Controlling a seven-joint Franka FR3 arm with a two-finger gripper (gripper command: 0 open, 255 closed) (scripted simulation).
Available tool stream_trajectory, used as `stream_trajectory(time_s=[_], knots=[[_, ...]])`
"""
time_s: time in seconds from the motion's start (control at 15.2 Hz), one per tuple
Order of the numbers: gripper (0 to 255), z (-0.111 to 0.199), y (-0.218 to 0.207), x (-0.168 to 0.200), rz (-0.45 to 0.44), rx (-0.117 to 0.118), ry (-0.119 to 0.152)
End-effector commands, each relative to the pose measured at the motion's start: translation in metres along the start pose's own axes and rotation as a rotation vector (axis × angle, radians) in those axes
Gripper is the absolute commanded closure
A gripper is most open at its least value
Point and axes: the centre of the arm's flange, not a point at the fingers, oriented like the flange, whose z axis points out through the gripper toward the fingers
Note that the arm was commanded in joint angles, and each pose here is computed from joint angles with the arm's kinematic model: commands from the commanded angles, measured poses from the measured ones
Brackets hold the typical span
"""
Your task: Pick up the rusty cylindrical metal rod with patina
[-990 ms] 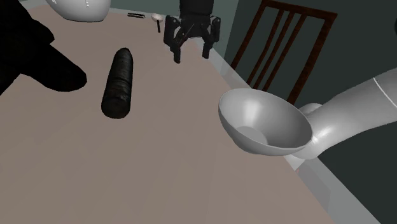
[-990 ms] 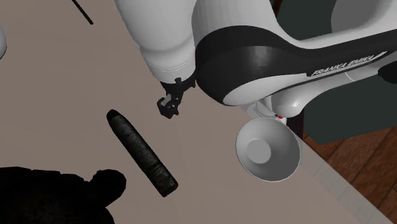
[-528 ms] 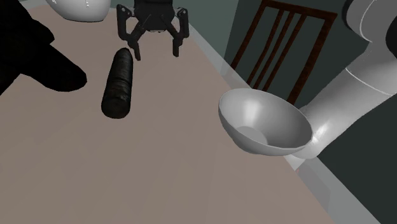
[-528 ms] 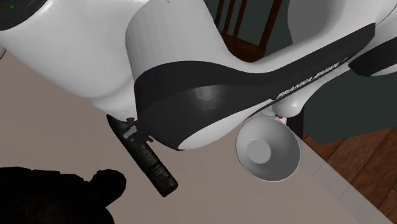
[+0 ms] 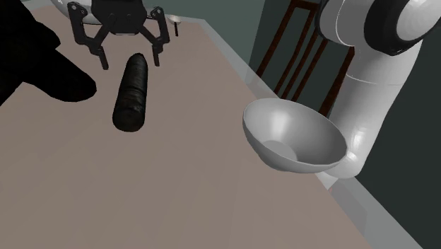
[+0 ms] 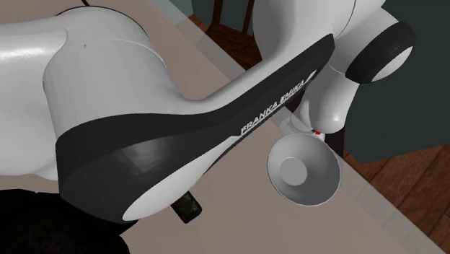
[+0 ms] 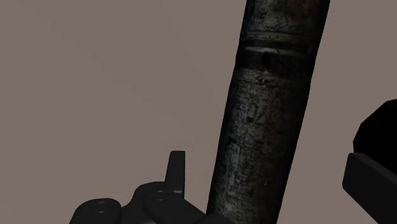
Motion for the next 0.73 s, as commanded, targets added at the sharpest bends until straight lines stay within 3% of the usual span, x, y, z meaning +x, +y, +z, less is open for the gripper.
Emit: stream_trajectory(time_s=[0.0,0.4,0.46,0.66], knots=[[0,0.008,-0.003,0.001,0.006,0.0,-0.001],[0,0.033,-0.005,0.004,0.006,0.0,-0.001],[255,0.033,-0.004,0.003,0.006,0.0,-0.001],[255,0.033,-0.004,0.003,0.006,0.0,-0.001]])
